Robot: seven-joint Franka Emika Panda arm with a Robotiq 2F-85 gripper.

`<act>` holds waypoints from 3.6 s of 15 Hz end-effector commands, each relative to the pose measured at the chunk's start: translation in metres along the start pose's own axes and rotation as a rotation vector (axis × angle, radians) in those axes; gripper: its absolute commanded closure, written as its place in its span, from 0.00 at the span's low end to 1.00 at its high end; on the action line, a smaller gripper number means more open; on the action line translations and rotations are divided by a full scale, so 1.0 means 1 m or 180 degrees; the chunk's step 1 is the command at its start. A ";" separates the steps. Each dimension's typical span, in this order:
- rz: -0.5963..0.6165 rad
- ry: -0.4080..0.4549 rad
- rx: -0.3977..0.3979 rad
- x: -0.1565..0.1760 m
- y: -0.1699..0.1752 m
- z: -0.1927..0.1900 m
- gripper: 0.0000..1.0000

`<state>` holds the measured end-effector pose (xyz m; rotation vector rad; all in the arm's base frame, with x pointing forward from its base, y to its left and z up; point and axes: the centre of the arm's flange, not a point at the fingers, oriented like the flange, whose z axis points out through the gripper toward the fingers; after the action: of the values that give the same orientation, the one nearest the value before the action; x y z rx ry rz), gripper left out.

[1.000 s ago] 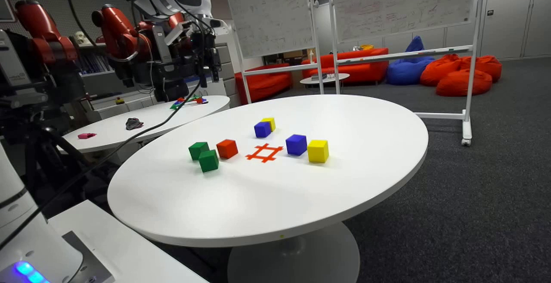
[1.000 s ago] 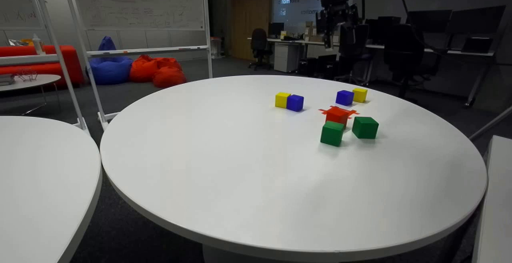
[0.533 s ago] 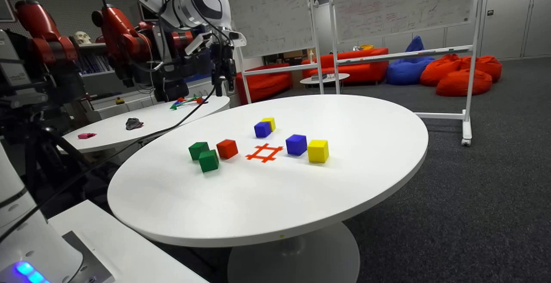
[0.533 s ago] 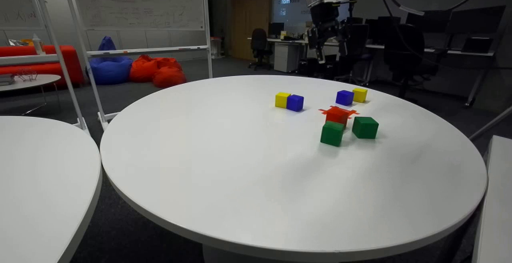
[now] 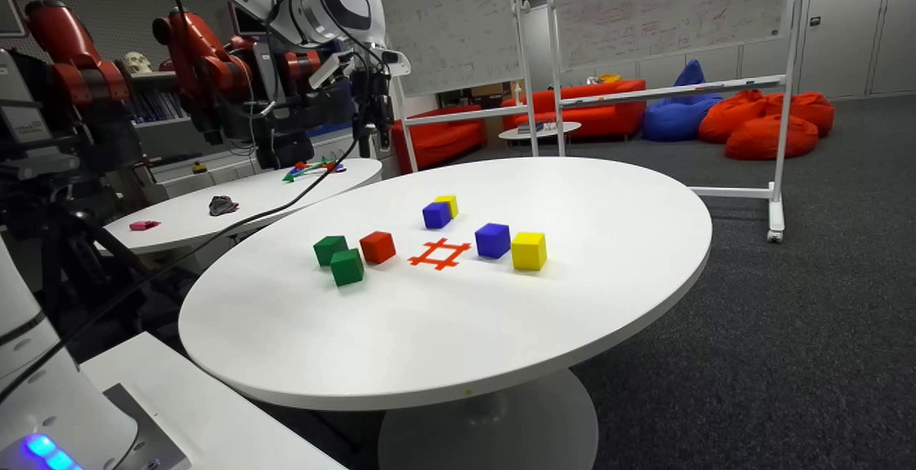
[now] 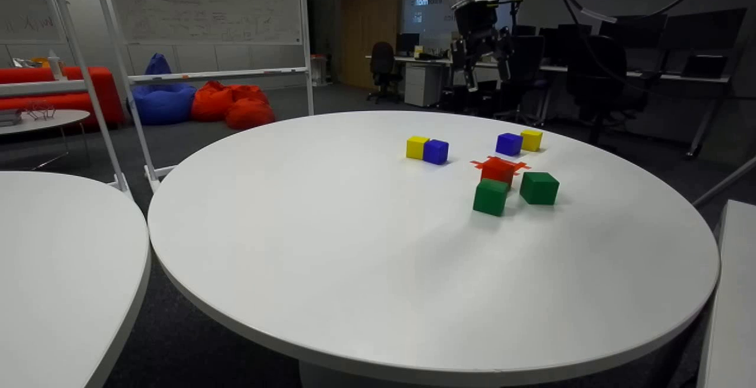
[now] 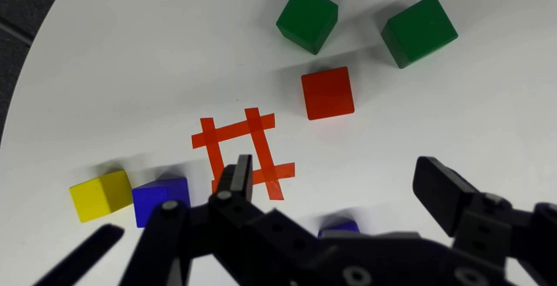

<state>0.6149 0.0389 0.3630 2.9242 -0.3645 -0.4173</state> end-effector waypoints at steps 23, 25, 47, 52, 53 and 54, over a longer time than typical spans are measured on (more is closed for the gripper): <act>-0.0345 0.1038 -0.0303 0.057 0.006 0.018 0.00; -0.0358 0.1165 -0.0360 0.062 0.003 0.019 0.00; -0.0438 0.1245 -0.0422 0.089 -0.006 0.051 0.00; -0.0433 0.1232 -0.0415 0.094 -0.008 0.051 0.00; -0.0438 0.1229 -0.0423 0.096 -0.009 0.050 0.00; -0.0446 0.1229 -0.0426 0.097 -0.010 0.049 0.00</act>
<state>0.6843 0.0159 0.2869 2.8212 -0.0786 0.1067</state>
